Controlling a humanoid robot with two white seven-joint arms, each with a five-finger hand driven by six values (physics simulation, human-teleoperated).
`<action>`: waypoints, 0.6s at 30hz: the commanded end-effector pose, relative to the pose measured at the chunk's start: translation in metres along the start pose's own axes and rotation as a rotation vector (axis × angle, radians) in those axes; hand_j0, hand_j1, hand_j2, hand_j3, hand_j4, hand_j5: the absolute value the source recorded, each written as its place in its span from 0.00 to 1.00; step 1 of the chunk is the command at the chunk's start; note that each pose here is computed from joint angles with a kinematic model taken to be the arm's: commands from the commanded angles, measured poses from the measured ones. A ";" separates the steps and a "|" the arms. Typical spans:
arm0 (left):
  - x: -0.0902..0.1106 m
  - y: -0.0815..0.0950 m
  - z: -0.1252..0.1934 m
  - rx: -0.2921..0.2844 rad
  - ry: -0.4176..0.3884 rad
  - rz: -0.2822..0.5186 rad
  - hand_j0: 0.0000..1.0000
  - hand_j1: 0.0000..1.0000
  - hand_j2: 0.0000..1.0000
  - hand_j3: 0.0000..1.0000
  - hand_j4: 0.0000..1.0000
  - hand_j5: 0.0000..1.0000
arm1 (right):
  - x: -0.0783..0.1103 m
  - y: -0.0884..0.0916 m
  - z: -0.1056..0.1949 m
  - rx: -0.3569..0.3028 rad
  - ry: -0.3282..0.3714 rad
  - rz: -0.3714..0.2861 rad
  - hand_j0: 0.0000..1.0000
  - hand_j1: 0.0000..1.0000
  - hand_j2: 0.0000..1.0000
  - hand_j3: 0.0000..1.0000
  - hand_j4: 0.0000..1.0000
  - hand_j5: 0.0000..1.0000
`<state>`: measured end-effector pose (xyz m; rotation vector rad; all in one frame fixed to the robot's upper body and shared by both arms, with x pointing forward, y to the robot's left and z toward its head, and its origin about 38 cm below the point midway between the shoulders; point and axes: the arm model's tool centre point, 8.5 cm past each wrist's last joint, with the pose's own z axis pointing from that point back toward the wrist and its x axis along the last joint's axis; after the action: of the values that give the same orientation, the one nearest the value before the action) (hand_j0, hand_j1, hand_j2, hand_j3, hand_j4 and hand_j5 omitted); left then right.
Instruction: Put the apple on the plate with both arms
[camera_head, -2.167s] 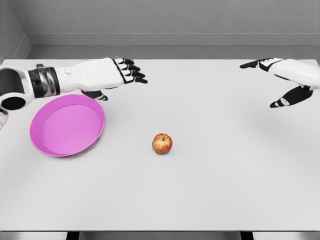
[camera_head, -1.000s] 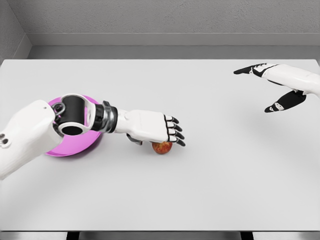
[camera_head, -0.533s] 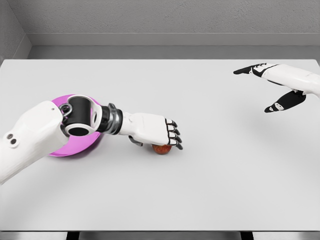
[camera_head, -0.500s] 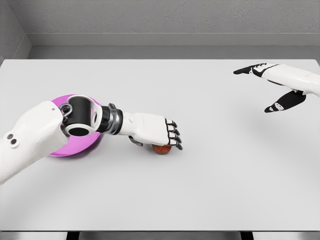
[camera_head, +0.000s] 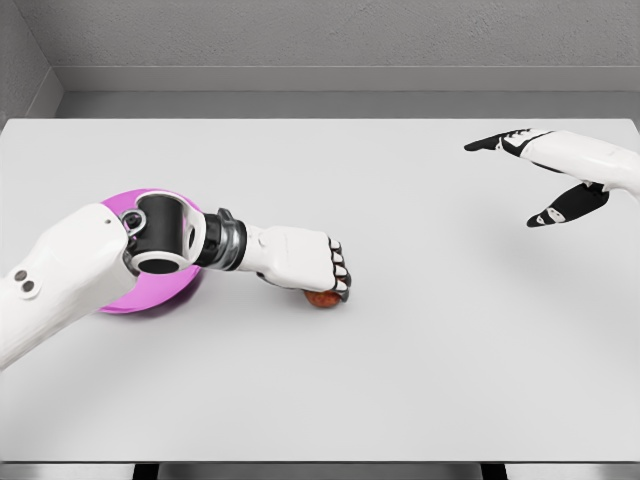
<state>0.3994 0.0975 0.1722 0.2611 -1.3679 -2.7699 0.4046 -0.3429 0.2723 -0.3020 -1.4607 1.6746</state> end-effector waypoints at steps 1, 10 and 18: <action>0.001 0.000 0.000 -0.001 0.001 -0.004 0.73 0.73 0.73 0.73 0.73 0.73 | 0.000 0.000 0.000 -0.001 -0.001 -0.004 1.00 1.00 1.00 1.00 1.00 1.00; 0.006 -0.007 -0.006 -0.029 -0.015 -0.011 0.61 0.61 0.61 0.61 0.61 0.61 | 0.001 0.000 -0.001 -0.003 -0.004 -0.006 1.00 1.00 1.00 1.00 1.00 1.00; 0.003 -0.007 -0.004 -0.045 0.006 -0.034 0.35 0.35 0.35 0.35 0.35 0.35 | 0.001 0.000 -0.001 -0.003 -0.004 -0.006 1.00 1.00 1.00 1.00 1.00 1.00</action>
<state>0.3972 0.0966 0.1660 0.2745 -1.3360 -2.7961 0.4048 -0.3415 0.2715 -0.2979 -1.4644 1.6733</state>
